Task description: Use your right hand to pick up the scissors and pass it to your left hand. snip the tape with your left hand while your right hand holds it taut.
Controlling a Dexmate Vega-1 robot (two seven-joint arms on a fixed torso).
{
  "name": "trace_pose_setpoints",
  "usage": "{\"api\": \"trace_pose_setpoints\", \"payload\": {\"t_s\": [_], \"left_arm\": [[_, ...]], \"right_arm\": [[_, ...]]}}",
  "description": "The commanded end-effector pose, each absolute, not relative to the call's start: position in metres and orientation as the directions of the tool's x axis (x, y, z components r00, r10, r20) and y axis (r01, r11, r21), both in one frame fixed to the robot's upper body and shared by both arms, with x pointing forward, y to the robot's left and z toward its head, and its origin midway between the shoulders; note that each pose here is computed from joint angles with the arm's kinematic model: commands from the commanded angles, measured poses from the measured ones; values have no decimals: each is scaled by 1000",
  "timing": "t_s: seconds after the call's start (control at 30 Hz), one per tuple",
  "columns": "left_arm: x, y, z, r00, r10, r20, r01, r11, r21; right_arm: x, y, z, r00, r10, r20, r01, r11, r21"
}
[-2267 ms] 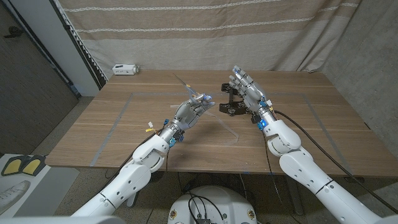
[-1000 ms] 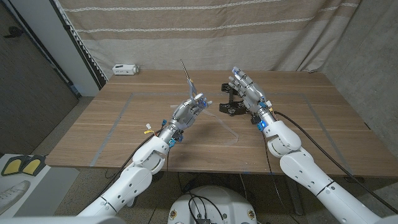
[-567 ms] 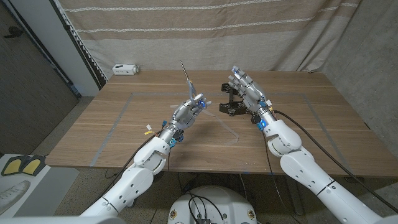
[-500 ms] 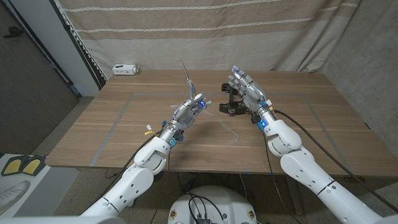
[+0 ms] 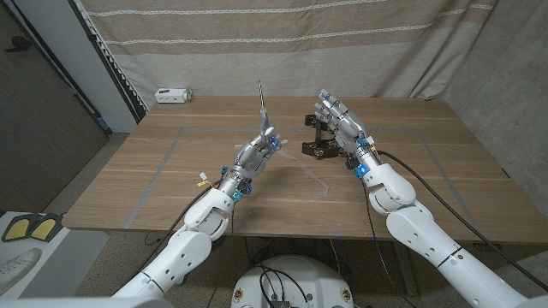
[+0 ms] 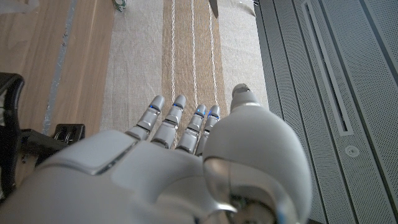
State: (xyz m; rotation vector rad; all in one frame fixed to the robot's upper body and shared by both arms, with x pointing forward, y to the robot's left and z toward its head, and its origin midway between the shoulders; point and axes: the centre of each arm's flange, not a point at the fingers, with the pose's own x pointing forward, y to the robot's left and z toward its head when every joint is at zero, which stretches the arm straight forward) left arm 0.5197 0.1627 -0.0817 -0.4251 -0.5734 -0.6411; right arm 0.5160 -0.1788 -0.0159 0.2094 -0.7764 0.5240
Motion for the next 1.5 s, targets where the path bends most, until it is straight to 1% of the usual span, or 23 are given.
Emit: {"api": "trace_pose_setpoints", "payload": {"t_s": [0.03, 0.43, 0.67, 0.9, 1.0, 1.27, 1.5], "left_arm": [[524, 171, -86, 691, -384, 613, 618, 753, -225], [528, 175, -90, 706, -361, 610, 600, 761, -245], [529, 182, -93, 736, -320, 597, 548, 799, -247], [528, 190, -90, 745, -287, 603, 506, 831, -229], [528, 195, -88, 746, -286, 602, 491, 846, -207], [527, 203, -89, 755, -276, 595, 472, 858, -201], [526, 209, -88, 752, -295, 589, 476, 862, -177]], "right_arm": [[515, -178, -15, 591, 370, 716, -519, 854, -13], [513, -176, -12, 588, 367, 721, -516, 856, -14], [512, -175, -11, 585, 367, 723, -516, 856, -17], [512, -174, -11, 584, 364, 726, -516, 856, -14], [512, -174, -11, 581, 364, 728, -515, 857, -16], [511, -174, -10, 577, 360, 733, -512, 859, -18], [510, -173, -7, 571, 366, 735, -515, 857, -26]]}}
